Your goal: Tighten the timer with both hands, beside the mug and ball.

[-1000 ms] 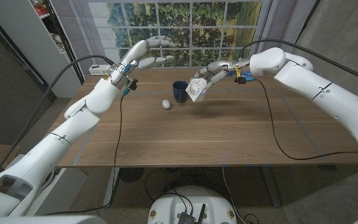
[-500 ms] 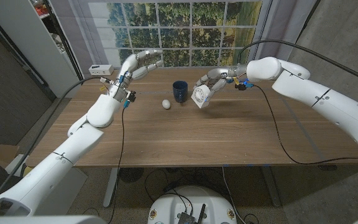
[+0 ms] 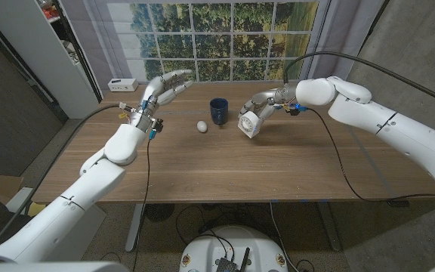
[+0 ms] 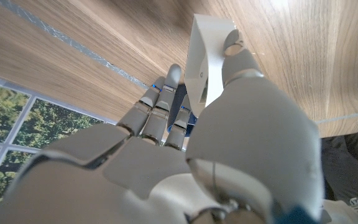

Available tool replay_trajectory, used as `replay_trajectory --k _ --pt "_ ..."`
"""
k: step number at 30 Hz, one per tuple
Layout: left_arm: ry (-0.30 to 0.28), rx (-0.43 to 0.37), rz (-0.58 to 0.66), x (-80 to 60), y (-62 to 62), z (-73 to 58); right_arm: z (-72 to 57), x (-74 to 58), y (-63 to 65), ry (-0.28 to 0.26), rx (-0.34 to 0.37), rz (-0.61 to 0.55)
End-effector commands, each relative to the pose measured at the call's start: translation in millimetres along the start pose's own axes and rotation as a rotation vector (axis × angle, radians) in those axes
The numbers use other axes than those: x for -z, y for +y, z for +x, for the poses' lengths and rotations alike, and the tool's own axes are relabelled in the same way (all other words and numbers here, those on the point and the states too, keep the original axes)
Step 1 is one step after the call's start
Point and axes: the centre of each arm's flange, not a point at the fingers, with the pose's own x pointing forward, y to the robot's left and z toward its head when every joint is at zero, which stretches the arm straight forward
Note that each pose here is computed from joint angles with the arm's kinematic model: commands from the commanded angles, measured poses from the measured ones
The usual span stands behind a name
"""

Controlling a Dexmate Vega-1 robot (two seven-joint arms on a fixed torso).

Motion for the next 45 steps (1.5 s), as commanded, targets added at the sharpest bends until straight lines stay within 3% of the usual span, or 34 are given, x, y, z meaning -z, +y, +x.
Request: replay_trajectory --k 1,11,23,45 --pt "0.032 -0.020 0.001 8.3 0.1 -7.6 8.4 -5.1 13.8 -0.002 -0.021 -0.149" --pt "0.042 -0.034 -0.023 15.2 1.8 -6.5 21.1 -5.5 26.3 -0.004 -0.098 -0.202" --pt "0.054 -0.036 -0.026 17.3 -0.2 -5.2 35.5 -8.3 31.1 -0.022 -0.135 -0.222" --pt "0.060 -0.041 -0.028 20.9 -3.1 -4.4 36.1 -7.5 33.6 -0.011 -0.185 -0.208"
